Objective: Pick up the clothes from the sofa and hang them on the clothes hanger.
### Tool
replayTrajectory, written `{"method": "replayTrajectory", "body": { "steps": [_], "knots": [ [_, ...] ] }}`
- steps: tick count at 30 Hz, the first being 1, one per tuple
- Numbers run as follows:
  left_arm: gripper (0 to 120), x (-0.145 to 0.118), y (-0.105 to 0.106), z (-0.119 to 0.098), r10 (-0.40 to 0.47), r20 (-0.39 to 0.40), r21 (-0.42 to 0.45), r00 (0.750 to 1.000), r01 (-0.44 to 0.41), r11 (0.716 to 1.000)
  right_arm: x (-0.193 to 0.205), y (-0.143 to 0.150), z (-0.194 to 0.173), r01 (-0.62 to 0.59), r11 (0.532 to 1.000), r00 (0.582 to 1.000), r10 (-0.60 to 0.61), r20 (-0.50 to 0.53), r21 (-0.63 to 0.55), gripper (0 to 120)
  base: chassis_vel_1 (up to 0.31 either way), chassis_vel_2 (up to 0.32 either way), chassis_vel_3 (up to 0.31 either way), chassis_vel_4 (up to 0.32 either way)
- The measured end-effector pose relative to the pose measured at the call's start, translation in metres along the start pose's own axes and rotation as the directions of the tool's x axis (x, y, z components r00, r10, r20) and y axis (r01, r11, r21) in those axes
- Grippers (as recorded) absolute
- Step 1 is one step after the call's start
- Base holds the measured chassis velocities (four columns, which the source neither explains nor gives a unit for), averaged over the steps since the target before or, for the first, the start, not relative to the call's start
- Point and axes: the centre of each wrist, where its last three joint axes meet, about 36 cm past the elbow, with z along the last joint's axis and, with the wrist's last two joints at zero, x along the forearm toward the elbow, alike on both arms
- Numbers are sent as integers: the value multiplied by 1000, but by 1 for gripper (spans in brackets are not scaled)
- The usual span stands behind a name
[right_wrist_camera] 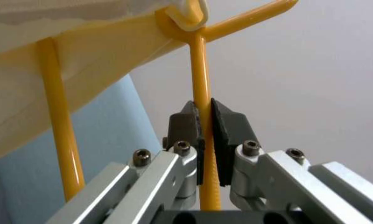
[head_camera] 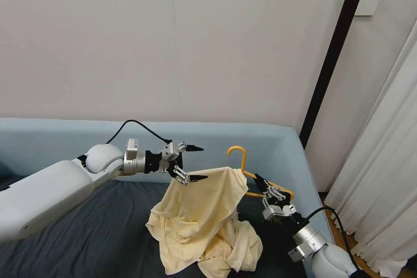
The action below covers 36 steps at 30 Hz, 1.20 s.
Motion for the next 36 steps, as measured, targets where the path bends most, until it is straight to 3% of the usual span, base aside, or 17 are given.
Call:
{"method": "replayTrajectory", "body": {
  "steps": [5,12,25,27,28,30,36],
  "knots": [
    [100,-22,4,9,36,-26,20,999,-35,999,1,0,-1,5,1000,1000,-5,17,7,5,0,0,0,0],
    [97,-22,11,13,37,-43,32,998,-35,999,3,3,0,9,1000,1000,-10,29,11,5,0,0,0,0],
    [48,-23,9,24,109,-46,64,993,-106,992,3,6,3,12,1000,999,-12,38,20,5,0,0,0,0],
    [48,-23,9,24,110,-46,65,993,-107,992,3,6,3,12,1000,999,-12,38,20,5,0,0,0,0],
    [38,-24,8,26,117,-44,67,992,-114,991,3,7,3,12,1000,999,-13,38,19,5,0,0,0,0],
    [29,-25,7,28,124,-42,68,991,-121,990,4,7,3,12,1000,999,-13,38,19,5,0,0,0,0],
    [12,-24,5,29,125,-36,66,992,-122,990,3,6,2,12,1000,999,-13,44,20,5,0,0,0,0]
  ]
}}
